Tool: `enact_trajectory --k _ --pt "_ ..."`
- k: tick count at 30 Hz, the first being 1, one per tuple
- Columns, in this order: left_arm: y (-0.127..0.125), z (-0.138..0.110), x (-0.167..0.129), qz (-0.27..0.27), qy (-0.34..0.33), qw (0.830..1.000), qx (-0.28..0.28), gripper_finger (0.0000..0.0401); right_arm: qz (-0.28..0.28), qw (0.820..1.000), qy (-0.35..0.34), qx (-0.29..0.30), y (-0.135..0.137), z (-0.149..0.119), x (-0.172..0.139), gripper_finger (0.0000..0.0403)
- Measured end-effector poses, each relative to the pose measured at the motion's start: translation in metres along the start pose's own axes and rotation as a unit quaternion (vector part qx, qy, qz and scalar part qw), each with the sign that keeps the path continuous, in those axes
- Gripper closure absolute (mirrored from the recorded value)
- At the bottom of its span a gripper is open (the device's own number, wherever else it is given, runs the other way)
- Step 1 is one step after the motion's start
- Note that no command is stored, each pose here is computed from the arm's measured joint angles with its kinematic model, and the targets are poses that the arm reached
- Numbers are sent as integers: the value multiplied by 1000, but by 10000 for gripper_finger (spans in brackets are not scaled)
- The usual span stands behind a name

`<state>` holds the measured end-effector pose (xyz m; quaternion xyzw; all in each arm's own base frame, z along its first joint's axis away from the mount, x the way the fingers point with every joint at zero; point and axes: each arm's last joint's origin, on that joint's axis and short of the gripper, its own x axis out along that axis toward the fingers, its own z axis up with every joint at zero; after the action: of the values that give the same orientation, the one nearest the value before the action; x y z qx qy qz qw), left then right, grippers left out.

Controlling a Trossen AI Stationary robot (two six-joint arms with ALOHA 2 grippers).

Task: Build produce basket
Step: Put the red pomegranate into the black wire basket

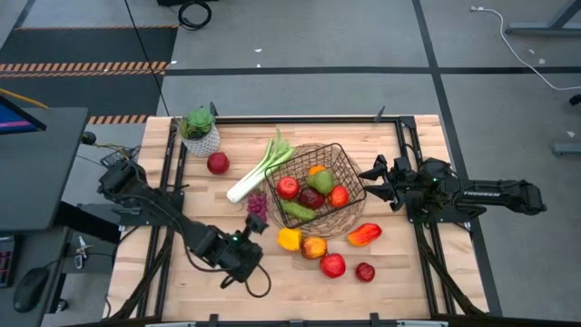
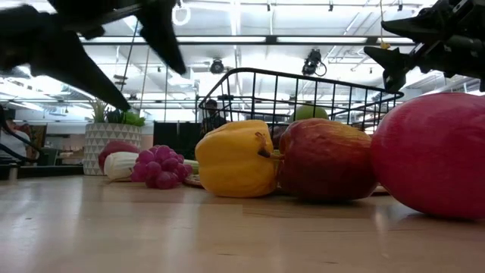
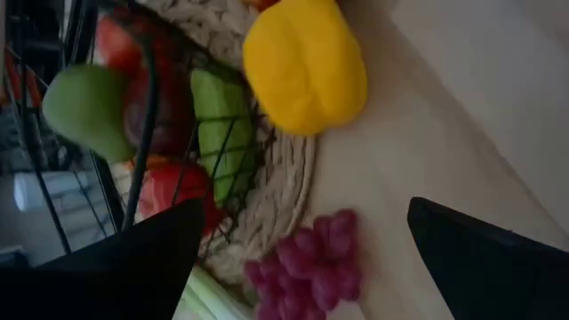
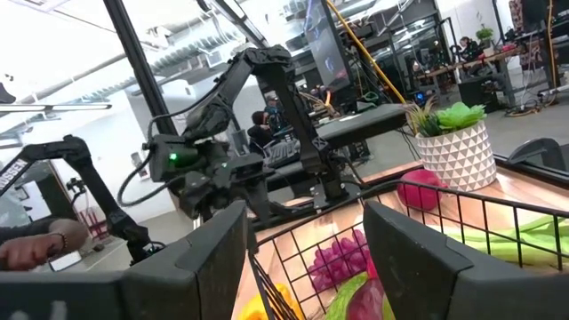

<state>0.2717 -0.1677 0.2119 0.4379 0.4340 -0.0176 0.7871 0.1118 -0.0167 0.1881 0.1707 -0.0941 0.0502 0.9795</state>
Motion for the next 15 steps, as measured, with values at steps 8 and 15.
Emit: enact_trajectory --k 8,15 --pt "18 -68 -15 5 -17 986 -168 1 0 1000 0 0 0 0 0 172" --pt "47 -128 -7 24 42 906 -419 1 0 1000 0 0 0 0 0 172"
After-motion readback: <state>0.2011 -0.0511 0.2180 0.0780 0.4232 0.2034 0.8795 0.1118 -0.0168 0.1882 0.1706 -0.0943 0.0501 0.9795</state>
